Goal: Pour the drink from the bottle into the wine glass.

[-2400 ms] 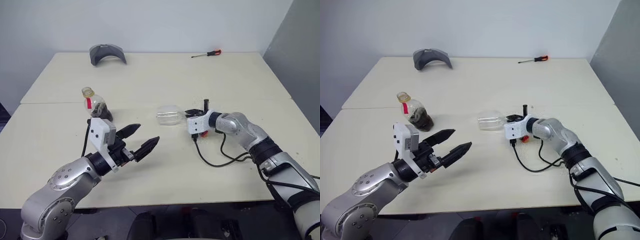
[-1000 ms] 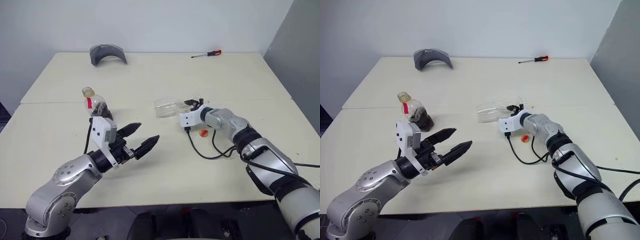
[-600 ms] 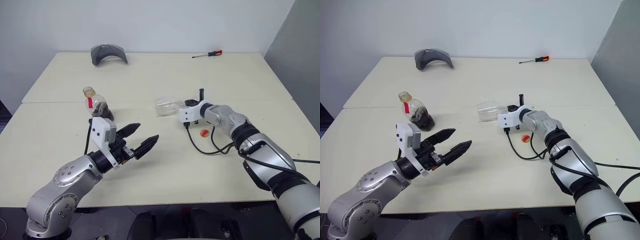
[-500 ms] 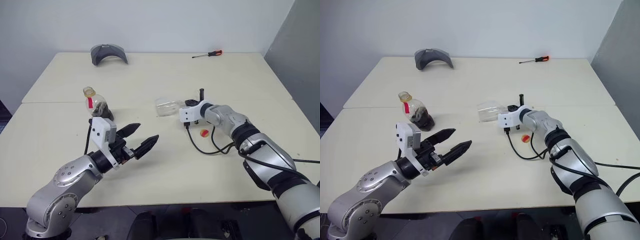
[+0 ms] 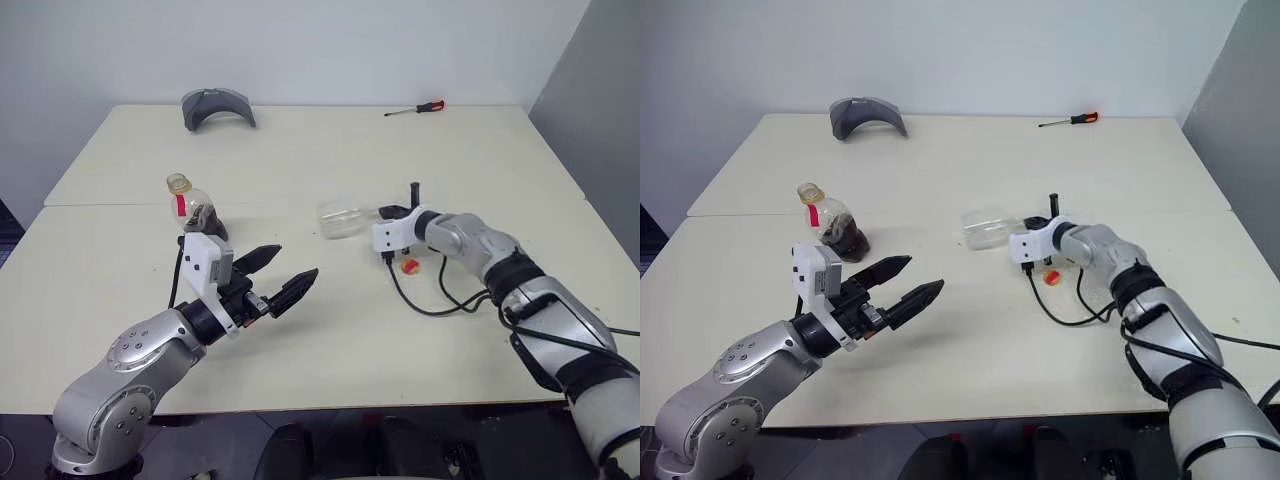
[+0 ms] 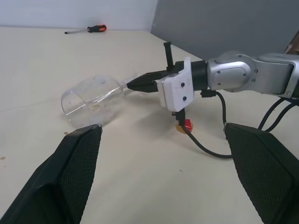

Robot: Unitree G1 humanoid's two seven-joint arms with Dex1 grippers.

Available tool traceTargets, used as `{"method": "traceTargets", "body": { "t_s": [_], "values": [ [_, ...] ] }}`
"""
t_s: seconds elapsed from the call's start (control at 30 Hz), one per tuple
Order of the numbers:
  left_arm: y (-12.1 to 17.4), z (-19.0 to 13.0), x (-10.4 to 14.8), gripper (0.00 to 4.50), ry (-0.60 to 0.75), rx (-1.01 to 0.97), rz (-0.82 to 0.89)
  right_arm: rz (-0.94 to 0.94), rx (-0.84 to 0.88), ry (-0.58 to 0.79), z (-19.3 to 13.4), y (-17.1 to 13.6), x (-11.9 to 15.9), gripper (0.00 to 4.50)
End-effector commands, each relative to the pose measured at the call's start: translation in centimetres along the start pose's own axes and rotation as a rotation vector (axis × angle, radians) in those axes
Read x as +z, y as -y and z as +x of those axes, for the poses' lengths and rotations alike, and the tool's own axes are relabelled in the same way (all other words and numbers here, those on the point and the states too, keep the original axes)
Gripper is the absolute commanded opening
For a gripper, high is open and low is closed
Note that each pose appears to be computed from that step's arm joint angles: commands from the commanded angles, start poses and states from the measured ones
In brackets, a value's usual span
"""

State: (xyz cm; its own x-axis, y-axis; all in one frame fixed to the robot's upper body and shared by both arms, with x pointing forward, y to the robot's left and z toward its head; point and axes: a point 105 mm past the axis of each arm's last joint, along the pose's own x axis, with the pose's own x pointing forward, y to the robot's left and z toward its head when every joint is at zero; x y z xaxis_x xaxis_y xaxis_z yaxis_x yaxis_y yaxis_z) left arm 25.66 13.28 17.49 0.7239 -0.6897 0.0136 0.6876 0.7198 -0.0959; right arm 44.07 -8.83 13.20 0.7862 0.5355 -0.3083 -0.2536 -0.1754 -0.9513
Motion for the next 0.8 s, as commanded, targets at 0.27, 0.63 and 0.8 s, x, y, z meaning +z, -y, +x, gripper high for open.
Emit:
{"method": "traceTargets", "body": {
  "t_s": [0.27,0.63,0.8],
  "values": [
    [1.1,0.1,1.2,4.50,0.030,-0.039,0.037,-0.004,-0.010,0.051,-2.9,0.9,0.7,0.04],
    [1.0,0.0,0.9,4.50,0.017,-0.047,0.031,0.001,-0.014,0.021,-3.4,0.9,0.7,0.61],
    [0.8,0.1,1.0,4.50,0.018,-0.049,0.037,-0.021,-0.063,-0.012,-2.0,1.9,0.5,2.36]
  ]
}}
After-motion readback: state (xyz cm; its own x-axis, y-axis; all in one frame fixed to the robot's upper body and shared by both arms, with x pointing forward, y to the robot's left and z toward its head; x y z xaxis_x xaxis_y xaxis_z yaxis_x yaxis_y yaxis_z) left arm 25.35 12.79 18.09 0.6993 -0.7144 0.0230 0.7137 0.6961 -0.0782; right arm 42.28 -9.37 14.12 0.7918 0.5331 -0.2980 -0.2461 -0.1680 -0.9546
